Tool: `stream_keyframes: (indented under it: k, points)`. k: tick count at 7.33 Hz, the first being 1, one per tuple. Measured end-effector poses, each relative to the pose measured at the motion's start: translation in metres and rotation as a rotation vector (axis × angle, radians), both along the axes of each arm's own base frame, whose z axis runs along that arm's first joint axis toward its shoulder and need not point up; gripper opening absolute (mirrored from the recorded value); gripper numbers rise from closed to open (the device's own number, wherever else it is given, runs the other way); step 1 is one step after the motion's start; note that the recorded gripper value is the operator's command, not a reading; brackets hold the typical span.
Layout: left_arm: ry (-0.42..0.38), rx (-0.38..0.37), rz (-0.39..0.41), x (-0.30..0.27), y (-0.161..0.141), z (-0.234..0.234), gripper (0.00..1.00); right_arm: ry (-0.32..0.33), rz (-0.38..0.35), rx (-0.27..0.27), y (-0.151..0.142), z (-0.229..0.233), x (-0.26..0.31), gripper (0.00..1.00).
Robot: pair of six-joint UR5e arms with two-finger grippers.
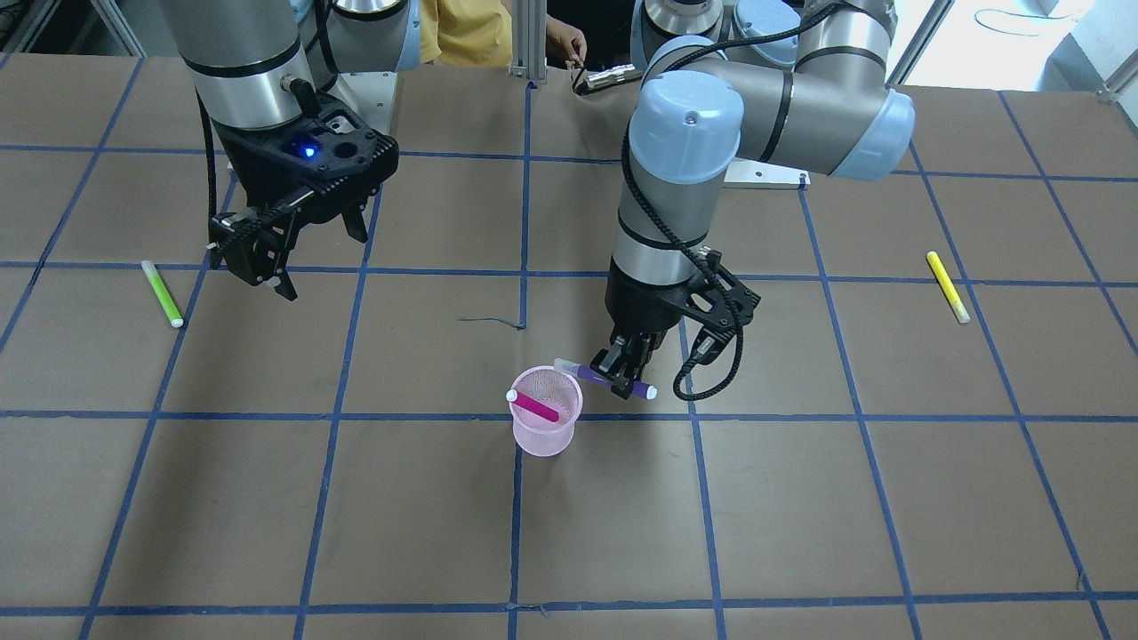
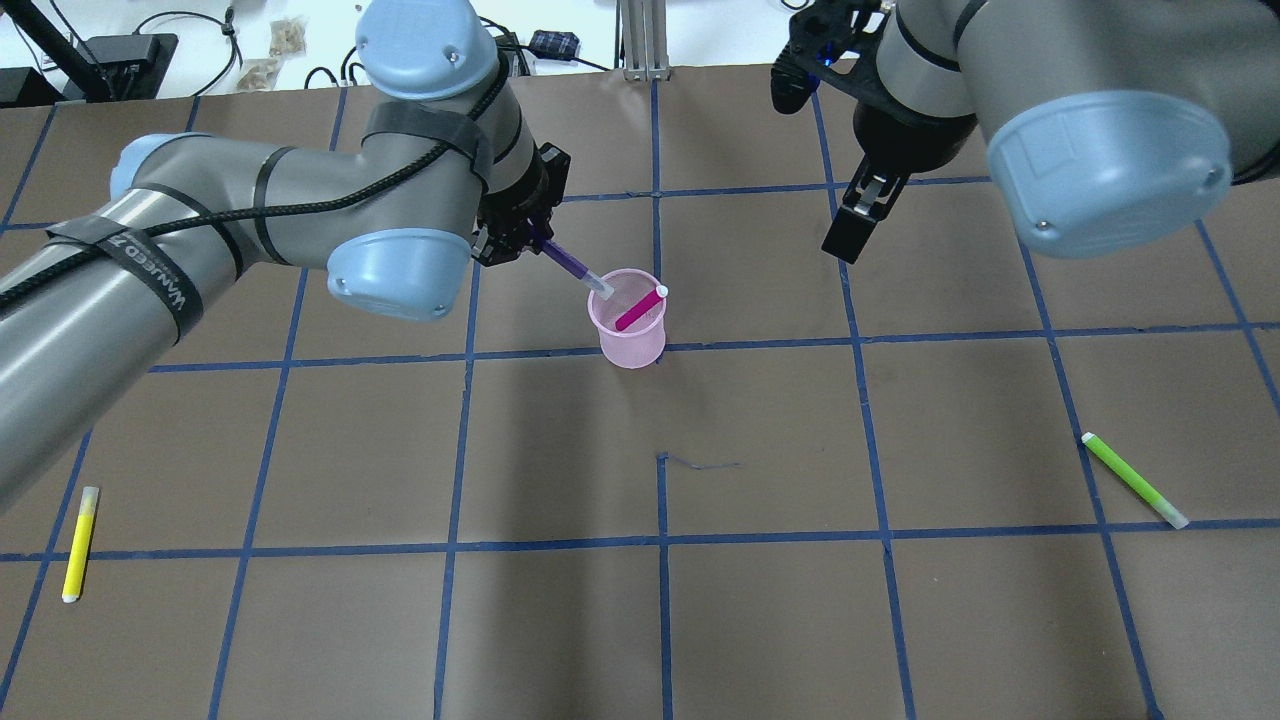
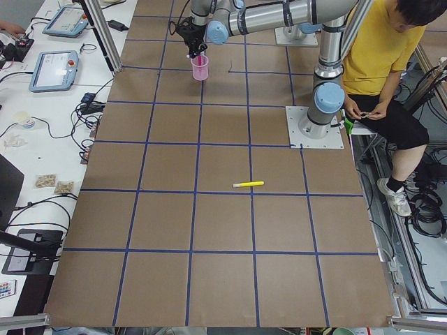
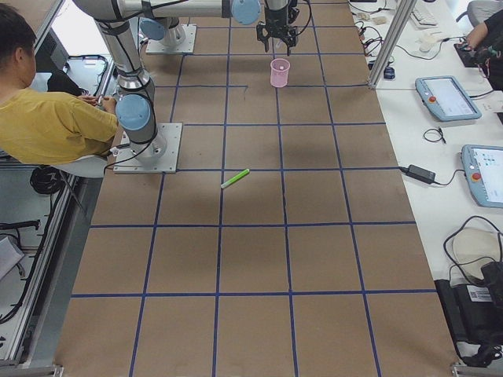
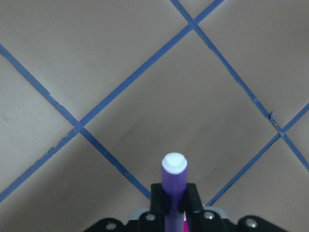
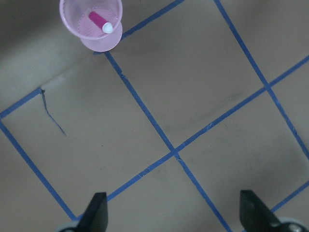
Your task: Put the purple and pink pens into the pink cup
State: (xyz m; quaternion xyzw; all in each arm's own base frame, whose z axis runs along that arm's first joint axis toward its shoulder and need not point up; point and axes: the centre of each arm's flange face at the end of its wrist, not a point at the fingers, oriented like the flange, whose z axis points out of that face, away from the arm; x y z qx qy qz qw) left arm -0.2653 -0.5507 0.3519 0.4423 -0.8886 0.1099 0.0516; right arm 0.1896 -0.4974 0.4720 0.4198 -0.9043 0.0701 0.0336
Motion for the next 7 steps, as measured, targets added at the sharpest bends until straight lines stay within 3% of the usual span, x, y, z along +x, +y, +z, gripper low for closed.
stream_keyframes:
  k: [1,2,4,7]
  points:
    - [-0.034,-0.026,0.023,-0.014,0.002,-0.007,0.00,-0.017,-0.178,-0.012,-0.002,0.004,-0.003,1.00]
    - [-0.067,-0.054,0.034,-0.026,0.004,-0.015,0.00,-0.014,-0.288,-0.019,-0.003,0.012,-0.008,1.00]
    - [-0.093,-0.098,0.075,-0.043,0.009,-0.032,0.00,0.003,-0.427,-0.009,0.000,0.027,-0.028,1.00]
    - [-0.096,-0.122,0.074,-0.050,0.025,-0.048,0.00,-0.075,-0.779,0.004,0.009,0.036,-0.035,1.00]
